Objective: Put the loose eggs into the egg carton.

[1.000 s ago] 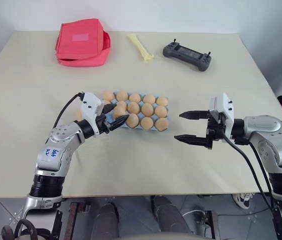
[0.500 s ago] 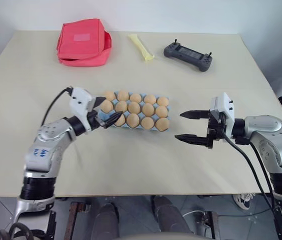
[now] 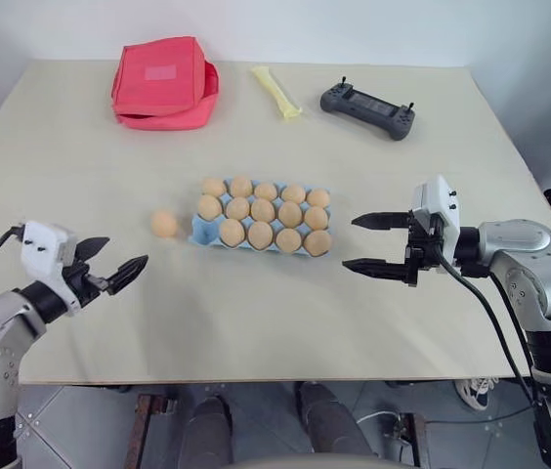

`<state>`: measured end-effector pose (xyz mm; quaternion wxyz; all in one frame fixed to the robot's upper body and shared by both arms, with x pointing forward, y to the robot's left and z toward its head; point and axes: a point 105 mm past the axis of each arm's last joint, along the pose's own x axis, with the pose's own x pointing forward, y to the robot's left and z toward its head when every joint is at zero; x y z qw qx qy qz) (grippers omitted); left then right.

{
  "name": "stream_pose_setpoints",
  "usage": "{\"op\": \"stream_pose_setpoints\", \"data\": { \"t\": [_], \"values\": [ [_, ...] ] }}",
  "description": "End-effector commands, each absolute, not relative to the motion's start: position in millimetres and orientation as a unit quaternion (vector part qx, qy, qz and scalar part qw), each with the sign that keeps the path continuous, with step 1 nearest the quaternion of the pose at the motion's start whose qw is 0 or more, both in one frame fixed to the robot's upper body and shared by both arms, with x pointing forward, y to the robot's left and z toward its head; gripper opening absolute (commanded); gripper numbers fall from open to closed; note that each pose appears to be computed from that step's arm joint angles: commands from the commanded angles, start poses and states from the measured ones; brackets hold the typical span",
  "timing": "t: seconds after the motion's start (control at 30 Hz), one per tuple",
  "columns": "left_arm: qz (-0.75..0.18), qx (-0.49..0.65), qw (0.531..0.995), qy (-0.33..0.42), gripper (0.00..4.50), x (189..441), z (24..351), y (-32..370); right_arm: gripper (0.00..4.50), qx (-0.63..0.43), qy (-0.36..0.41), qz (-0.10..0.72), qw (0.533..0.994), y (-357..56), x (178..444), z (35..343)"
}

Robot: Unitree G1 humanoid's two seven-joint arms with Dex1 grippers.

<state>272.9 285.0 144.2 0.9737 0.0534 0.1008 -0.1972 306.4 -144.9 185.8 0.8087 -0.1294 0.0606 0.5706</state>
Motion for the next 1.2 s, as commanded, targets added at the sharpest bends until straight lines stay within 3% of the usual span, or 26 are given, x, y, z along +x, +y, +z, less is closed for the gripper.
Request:
{"op": "stream_pose_setpoints", "data": {
  "t": [0.03,0.23,0.53,1.0,1.1,1.2],
  "values": [
    [-0.19,0.063,0.976,0.086,4.47,266.9,156.4,293.8,4.5,-0.139,0.04,0.577,0.804,-142.5,306.1,195.5],
    [-0.194,0.065,0.976,0.075,4.47,279.6,160.5,287.6,4.5,-0.139,0.039,0.577,0.804,-141.6,307.1,196.2],
    [-0.236,0.066,0.967,0.062,4.47,337.4,169.7,262.2,4.5,-0.14,0.037,0.573,0.807,-142.0,306.8,197.1],
    [-0.28,0.087,0.949,0.113,4.47,377.8,141.4,243.6,4.5,-0.14,0.037,0.561,0.815,-145.0,304.5,197.3],
    [-0.281,0.083,0.95,0.104,3.89,383.3,142.1,240.4,4.5,-0.14,0.036,0.56,0.816,-144.8,304.8,197.8],
    [-0.278,0.082,0.952,0.095,2.91,387.0,144.4,240.0,4.5,-0.14,0.035,0.559,0.817,-144.9,305.3,198.3]
  ]
}}
